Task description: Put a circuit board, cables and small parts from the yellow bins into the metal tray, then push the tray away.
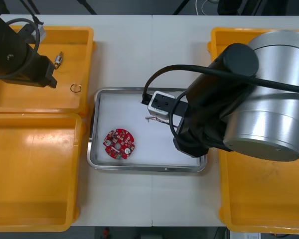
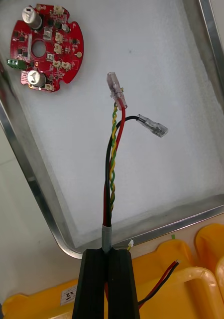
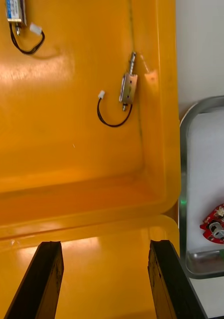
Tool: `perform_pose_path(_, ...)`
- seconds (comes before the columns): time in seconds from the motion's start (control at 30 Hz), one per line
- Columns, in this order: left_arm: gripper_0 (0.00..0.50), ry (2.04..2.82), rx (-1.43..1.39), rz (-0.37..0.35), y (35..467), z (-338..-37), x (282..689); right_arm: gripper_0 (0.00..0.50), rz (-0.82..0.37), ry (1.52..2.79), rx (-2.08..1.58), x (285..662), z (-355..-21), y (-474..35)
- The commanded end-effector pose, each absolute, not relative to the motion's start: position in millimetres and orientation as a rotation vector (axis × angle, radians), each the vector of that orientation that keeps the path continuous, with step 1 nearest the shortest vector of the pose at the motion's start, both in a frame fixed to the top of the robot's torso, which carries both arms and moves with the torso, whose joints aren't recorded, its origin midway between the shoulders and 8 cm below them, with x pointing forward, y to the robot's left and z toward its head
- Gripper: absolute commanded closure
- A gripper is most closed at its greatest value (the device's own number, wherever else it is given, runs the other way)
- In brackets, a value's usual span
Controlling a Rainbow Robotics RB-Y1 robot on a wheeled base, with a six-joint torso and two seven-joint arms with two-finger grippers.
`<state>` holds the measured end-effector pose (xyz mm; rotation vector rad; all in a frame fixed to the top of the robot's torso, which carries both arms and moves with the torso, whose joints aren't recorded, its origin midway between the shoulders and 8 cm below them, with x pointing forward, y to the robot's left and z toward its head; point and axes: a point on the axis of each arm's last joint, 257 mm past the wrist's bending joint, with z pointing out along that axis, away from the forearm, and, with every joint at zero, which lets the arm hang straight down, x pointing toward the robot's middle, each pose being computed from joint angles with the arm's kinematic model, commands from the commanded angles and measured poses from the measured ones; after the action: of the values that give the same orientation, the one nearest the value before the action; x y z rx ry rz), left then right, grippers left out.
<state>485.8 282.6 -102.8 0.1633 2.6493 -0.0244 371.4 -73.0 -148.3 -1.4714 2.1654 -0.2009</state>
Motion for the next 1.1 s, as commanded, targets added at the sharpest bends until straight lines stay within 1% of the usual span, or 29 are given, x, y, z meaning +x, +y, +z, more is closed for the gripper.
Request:
perform_pose_path(0.03,0.0,2.544,0.212,-0.012,294,-51,518,0.5,-0.316,2.117,-1.54,381,-156,-67)
perform_pose_path(0.2,0.0,2.524,0.227,-0.026,304,-50,541,0.5,-0.377,2.08,-1.552,392,-170,-64)
perform_pose_path(0.27,0.0,2.519,0.241,-0.004,308,-50,549,0.5,-0.381,2.07,-1.559,396,-175,-60)
perform_pose_path(0.33,0.0,2.505,0.258,0.032,313,-52,561,0.5,-0.366,2.067,-1.567,399,-184,-54)
perform_pose_path(0.43,0.0,2.471,0.286,0.056,317,-53,577,0.5,-0.342,2.072,-1.573,404,-194,-46)
perform_pose_path(0.63,0.0,2.401,0.325,0.057,319,-57,607,0.5,-0.326,2.068,-1.594,411,-221,-37)
perform_pose_path(0.77,0.0,2.379,0.348,0.093,324,-59,621,0.5,-0.317,2.082,-1.608,414,-237,-35)
perform_pose_path(0.9,0.0,2.355,0.358,0.079,323,-63,638,0.5,-0.278,2.133,-1.621,412,-251,-32)
perform_pose_path(1.0,0.0,2.333,0.344,0.062,320,-65,649,0.5,-0.277,2.14,-1.623,411,-253,-32)
perform_pose_path(1.07,0.0,2.322,0.333,0.045,316,-69,655,0.312,-0.283,2.139,-1.62,413,-252,-34)
perform_pose_path(1.1,0.0,2.311,0.328,0.038,313,-70,659,0.141,-0.284,2.139,-1.621,413,-253,-34)
